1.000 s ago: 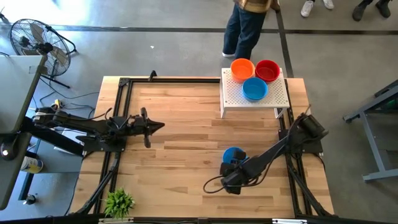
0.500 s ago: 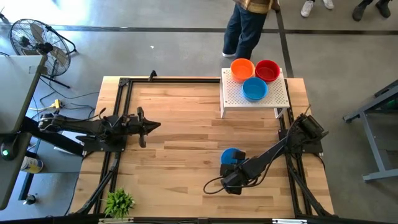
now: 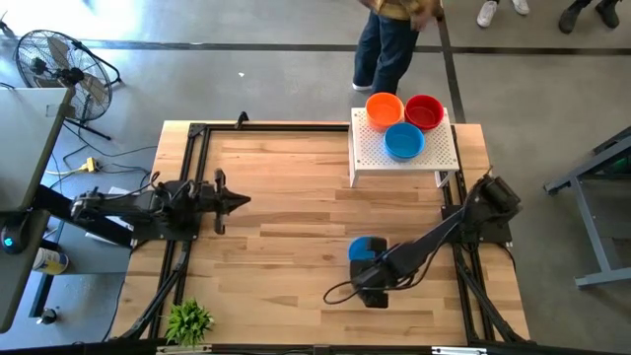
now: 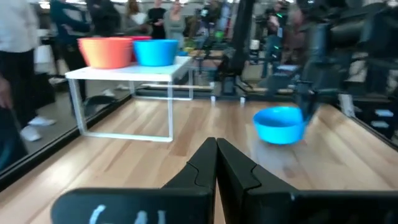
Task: Pick & Place Mini bowls
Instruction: Stack the blue bowl on the stacked blue bowls on the shelf, then return to Home Position
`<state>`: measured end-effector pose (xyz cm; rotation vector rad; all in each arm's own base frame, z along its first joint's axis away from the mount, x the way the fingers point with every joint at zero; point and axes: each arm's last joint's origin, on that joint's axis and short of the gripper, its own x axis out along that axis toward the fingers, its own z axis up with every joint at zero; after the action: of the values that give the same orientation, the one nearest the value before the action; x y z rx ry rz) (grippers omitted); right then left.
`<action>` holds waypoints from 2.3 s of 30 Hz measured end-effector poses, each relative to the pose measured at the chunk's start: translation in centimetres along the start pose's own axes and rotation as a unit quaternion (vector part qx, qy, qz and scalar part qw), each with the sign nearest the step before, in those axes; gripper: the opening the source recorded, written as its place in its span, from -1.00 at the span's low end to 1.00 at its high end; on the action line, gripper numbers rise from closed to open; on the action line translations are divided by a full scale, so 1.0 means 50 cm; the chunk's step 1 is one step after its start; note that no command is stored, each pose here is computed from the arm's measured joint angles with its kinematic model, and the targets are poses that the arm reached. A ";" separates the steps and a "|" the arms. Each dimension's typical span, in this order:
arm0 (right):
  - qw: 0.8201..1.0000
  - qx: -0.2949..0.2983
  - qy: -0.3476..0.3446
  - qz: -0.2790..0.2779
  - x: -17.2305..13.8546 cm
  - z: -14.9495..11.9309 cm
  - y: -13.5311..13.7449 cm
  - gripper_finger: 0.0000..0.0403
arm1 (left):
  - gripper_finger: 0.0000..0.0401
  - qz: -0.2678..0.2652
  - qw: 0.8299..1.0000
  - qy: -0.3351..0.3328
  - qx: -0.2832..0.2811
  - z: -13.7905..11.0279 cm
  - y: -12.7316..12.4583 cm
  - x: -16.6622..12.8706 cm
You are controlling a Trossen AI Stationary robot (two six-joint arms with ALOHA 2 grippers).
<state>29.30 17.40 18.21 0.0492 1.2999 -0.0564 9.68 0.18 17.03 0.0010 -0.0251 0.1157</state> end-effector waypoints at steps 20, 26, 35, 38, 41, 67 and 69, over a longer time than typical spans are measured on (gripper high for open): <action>0.986 0.113 -0.113 -0.044 -0.323 0.063 -0.199 -1.00 | -1.00 0.045 0.999 0.006 -0.004 -0.002 0.021 0.002; 0.974 0.168 -0.058 -0.139 -0.429 0.059 -0.353 -1.00 | -1.00 0.045 0.999 0.006 -0.004 -0.002 0.021 0.002; 0.964 0.208 -0.012 -0.166 -0.455 0.032 -0.530 -1.00 | -1.00 0.045 0.999 0.006 -0.004 -0.002 0.021 0.002; 0.963 0.222 0.010 -0.151 -0.430 0.021 -0.563 -1.00 | -1.00 0.045 0.999 0.006 -0.004 -0.002 0.021 0.002; 0.964 0.226 0.016 -0.136 -0.406 0.018 -0.580 -1.00 | -1.00 0.045 0.999 0.006 -0.004 -0.002 0.021 0.002; 0.976 0.168 -0.075 -0.116 -0.426 -0.017 -0.564 -0.52 | -1.00 0.045 0.999 0.006 -0.004 -0.002 0.021 0.002; 0.978 0.143 -0.116 -0.099 -0.425 -0.029 -0.552 -0.57 | -1.00 0.045 0.999 0.006 -0.004 -0.002 0.021 0.002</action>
<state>20.33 -9.76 38.19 0.1554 1.0524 -0.4091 9.67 1.22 16.92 -0.0079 -0.0132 0.2061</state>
